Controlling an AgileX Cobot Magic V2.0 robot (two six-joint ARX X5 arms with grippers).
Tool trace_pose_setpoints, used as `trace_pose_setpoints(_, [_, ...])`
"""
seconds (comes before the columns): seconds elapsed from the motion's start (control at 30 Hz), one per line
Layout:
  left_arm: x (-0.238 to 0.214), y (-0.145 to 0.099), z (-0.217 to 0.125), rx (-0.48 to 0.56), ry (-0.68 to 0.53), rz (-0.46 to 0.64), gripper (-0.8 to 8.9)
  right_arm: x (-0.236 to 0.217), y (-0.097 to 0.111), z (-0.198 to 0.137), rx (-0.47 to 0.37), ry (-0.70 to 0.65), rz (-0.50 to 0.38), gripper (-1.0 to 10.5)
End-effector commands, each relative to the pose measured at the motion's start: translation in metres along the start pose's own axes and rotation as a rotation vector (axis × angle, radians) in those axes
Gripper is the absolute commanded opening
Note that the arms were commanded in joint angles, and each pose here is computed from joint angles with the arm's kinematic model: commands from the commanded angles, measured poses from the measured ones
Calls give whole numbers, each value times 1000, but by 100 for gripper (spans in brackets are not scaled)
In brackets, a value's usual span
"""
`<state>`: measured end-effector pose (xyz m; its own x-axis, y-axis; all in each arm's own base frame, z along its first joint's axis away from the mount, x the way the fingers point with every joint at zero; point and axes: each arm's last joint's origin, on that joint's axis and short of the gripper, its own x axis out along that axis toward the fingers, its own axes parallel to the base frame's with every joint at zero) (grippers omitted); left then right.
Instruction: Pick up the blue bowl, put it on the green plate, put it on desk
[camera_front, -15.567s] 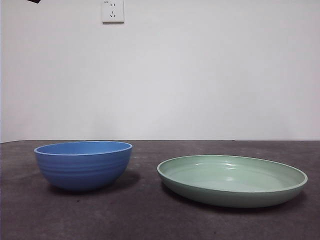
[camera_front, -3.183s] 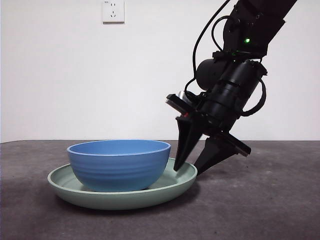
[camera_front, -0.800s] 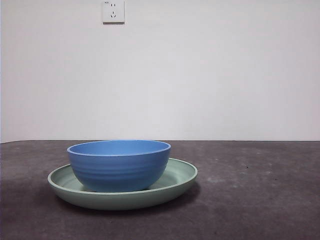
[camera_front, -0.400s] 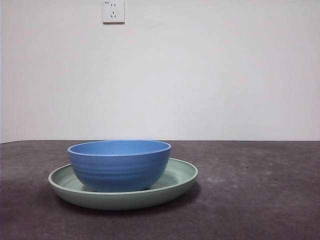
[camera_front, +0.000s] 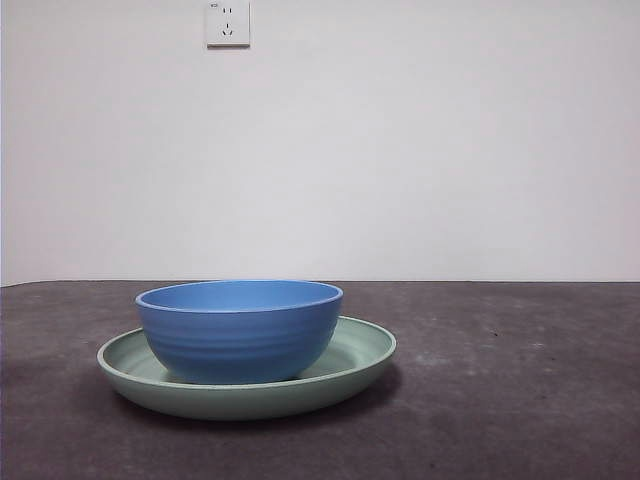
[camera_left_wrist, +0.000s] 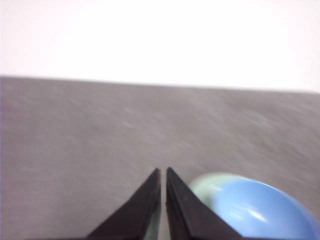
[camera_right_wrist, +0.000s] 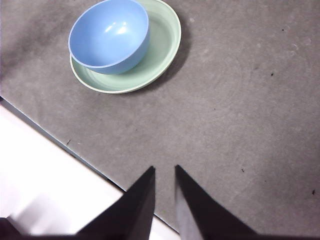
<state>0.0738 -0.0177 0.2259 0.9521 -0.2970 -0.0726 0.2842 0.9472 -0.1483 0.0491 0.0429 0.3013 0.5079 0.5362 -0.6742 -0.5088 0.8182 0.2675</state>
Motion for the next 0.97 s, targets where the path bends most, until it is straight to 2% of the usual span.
trace_pose_setpoints(0.03, [11, 11, -30, 20, -15, 60, 19, -1, 1, 2, -1, -9, 8, 57])
trace_pose_setpoints(0.2, [20, 21, -58, 12, 62, 122, 19, -1, 1, 2, -1, -9, 8, 57])
trace_pose_setpoints(0.43, [22, 27, -71, 58, 99, 169, 19, -1, 1, 2, -1, -9, 8, 57])
trace_pose_setpoints(0.57, [23, 28, -72, 114, 88, 173, 19, -1, 1, 2, -1, -9, 8, 57])
trace_pose_setpoints(0.97, [23, 28, -72, 116, 88, 172, 19, -1, 1, 2, -1, -9, 8, 57])
